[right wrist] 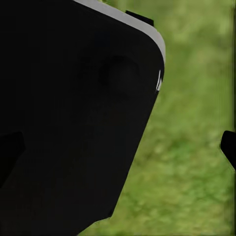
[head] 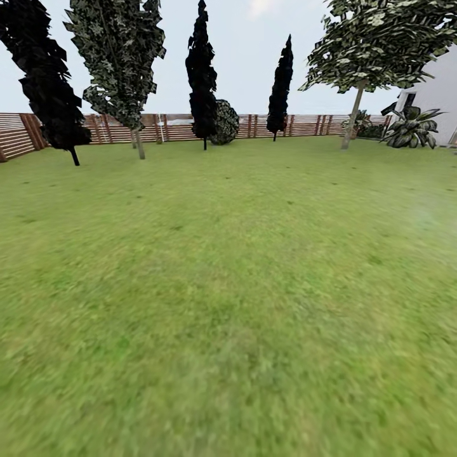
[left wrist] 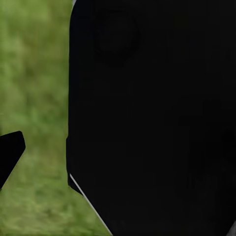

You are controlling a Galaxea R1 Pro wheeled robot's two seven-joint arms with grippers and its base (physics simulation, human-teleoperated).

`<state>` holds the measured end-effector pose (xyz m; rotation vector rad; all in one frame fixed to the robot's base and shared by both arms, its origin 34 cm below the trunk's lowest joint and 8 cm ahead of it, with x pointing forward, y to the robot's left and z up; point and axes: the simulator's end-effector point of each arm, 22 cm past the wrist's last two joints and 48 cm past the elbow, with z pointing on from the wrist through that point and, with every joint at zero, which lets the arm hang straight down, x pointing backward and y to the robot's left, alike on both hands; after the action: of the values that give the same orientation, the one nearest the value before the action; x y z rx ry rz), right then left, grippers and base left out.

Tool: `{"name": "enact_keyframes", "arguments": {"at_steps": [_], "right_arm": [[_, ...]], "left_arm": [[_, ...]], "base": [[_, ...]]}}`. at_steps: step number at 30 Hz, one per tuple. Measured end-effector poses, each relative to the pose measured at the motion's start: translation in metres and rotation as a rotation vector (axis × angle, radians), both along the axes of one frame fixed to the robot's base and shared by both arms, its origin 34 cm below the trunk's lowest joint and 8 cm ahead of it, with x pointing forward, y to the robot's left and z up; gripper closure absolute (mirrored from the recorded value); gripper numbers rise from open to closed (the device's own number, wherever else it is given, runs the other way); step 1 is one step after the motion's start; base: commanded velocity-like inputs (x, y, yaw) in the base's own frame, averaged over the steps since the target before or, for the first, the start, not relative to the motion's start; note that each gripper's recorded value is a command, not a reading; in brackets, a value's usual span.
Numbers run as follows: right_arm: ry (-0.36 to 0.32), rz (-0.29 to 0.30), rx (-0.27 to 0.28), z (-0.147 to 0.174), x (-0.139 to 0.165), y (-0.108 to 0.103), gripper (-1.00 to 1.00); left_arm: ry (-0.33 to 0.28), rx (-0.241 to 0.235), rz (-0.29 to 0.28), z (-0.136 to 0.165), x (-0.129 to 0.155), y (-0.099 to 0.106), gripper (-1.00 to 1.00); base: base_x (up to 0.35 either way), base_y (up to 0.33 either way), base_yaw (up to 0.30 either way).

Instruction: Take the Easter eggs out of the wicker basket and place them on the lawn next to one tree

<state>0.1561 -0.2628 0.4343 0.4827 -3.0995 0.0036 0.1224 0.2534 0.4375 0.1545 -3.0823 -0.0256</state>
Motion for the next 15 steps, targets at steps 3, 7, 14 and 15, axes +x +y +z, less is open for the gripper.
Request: {"name": "enact_keyframes", "arguments": {"at_steps": [3,7,14,15], "right_arm": [[0.000,0.001,0.001,0.0000,-0.0002,0.0009,-1.00],[0.000,-0.001,0.002,0.0000,0.0000,0.0012,-1.00],[0.000,0.001,0.001,0.0000,-0.0001,0.0002,-1.00],[0.000,0.001,0.001,0.0000,-0.0002,0.0001,-1.00]], "left_arm": [[0.000,0.000,0.000,0.0000,0.0000,0.0003,-1.00],[0.000,0.000,0.000,0.0000,0.0000,0.0004,-1.00],[0.000,0.000,0.000,0.0000,0.0000,0.0003,-1.00],[0.000,0.000,0.000,0.0000,0.0000,0.0001,-1.00]], "base": [[0.326,0.000,0.000],[0.326,0.000,0.000],[0.326,0.000,0.000],[0.326,0.000,0.000]]}}
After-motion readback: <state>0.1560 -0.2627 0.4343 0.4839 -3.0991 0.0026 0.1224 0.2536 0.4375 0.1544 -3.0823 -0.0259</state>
